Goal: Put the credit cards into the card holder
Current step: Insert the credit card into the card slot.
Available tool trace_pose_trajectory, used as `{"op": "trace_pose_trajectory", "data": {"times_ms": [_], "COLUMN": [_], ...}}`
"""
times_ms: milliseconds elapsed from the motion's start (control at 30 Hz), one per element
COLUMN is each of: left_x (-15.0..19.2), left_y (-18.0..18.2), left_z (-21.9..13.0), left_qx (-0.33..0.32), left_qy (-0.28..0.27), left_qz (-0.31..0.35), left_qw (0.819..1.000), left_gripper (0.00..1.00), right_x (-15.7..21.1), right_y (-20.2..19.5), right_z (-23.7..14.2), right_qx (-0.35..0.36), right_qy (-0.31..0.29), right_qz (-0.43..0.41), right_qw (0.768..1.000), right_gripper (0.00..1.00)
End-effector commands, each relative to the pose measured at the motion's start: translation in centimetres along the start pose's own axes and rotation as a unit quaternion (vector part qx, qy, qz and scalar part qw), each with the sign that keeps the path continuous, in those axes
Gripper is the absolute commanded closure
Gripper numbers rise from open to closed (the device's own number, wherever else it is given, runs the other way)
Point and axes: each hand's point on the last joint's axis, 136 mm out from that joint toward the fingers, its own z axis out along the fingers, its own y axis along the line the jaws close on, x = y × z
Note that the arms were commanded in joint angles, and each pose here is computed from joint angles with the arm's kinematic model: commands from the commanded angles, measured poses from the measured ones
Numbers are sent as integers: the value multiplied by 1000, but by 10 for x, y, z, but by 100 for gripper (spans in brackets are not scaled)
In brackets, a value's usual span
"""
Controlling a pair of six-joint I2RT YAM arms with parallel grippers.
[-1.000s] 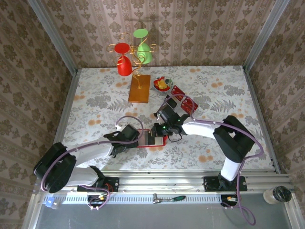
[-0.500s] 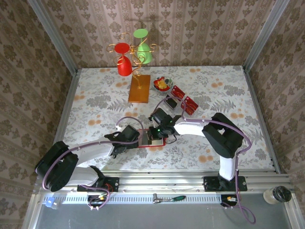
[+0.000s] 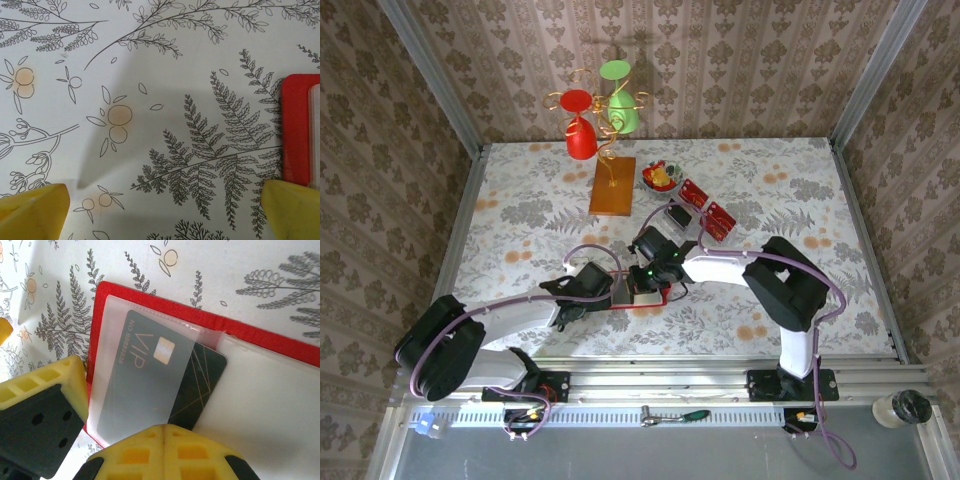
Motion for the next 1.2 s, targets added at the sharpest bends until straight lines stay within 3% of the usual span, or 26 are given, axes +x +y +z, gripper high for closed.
{"op": "trace_pose_trajectory", "data": {"times_ms": [0, 933, 1167], "left_x": [10, 9, 5], "left_y": [3, 3, 2], "left_z": [5, 5, 0], "left_qx": [-6, -3, -3], "left_qy": [16, 14, 11], "left_qz": [10, 8, 10], "left_qw": [1000, 1000, 1000], "left_gripper": [0, 0, 0], "right_x": [-11, -9, -17], "right_y": [-2, 0, 8], "right_z": [-19, 23, 9], "right_qx": [18, 5, -4], "right_qy": [-19, 15, 2], "right_qz": [-11, 8, 4], "right_qw": [1000, 1000, 1000], "right_gripper": [98, 100, 100]}}
